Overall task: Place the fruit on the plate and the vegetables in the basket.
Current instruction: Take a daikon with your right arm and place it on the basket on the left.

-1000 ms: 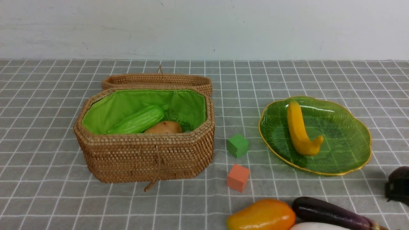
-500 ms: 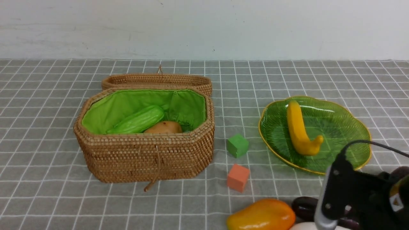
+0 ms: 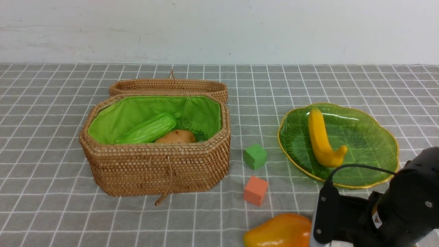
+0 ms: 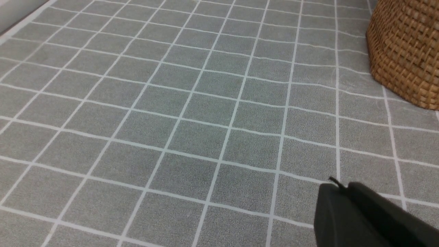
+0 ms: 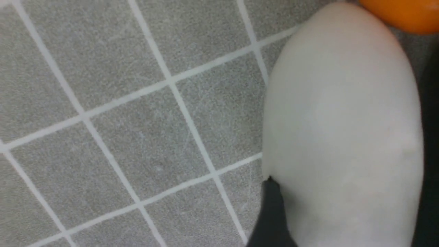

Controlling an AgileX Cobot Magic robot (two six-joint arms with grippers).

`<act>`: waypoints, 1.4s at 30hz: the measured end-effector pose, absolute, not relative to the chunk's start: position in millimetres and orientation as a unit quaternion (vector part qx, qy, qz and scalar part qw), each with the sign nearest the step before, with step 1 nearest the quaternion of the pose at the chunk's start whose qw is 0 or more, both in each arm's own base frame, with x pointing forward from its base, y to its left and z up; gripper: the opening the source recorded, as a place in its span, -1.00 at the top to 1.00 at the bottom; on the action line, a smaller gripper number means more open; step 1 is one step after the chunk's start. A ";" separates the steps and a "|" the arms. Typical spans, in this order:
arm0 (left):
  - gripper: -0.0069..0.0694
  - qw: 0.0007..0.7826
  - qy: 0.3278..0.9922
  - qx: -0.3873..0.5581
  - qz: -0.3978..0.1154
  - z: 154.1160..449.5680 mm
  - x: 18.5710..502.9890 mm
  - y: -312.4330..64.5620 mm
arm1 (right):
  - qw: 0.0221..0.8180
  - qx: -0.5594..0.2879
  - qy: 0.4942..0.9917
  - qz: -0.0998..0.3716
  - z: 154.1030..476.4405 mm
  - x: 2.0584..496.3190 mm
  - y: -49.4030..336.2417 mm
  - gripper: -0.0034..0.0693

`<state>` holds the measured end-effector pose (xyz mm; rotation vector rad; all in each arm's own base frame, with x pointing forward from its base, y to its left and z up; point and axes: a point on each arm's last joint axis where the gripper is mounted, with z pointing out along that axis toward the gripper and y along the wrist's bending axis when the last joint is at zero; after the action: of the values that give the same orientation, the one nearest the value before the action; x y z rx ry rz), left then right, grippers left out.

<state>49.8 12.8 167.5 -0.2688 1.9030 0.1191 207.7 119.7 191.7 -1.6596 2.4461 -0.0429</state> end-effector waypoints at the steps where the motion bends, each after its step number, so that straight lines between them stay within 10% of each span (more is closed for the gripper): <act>1: 0.74 0.571 0.811 -0.115 0.051 167.5 49.8 12.8 | 0.093 -0.556 0.826 -0.011 194.8 205.5 119.1 -0.32; 6: 0.73 0.571 0.811 -0.115 0.051 167.5 49.8 12.8 | 0.090 -0.547 0.832 0.009 220.0 194.2 116.3 0.76; 9: 0.72 0.571 0.811 -0.115 0.051 167.5 49.8 12.8 | 0.096 -0.550 0.829 0.024 242.6 192.4 118.7 0.95; 25: 0.67 0.571 0.811 -0.115 0.051 167.5 49.8 12.8 | 0.382 -0.547 0.733 0.130 398.6 271.1 191.7 0.96; 35: 0.63 0.571 0.811 -0.115 0.051 167.5 49.8 12.8 | 0.491 -0.455 0.704 0.238 372.7 362.7 264.0 0.81; 42: 0.62 0.571 0.811 -0.115 0.051 167.5 49.8 12.8 | 0.479 -0.463 0.707 0.237 328.5 372.8 299.6 0.07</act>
<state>49.8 12.8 167.5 -0.2688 1.9030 0.1191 372.8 299.6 328.5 -1.1311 1.7251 0.5794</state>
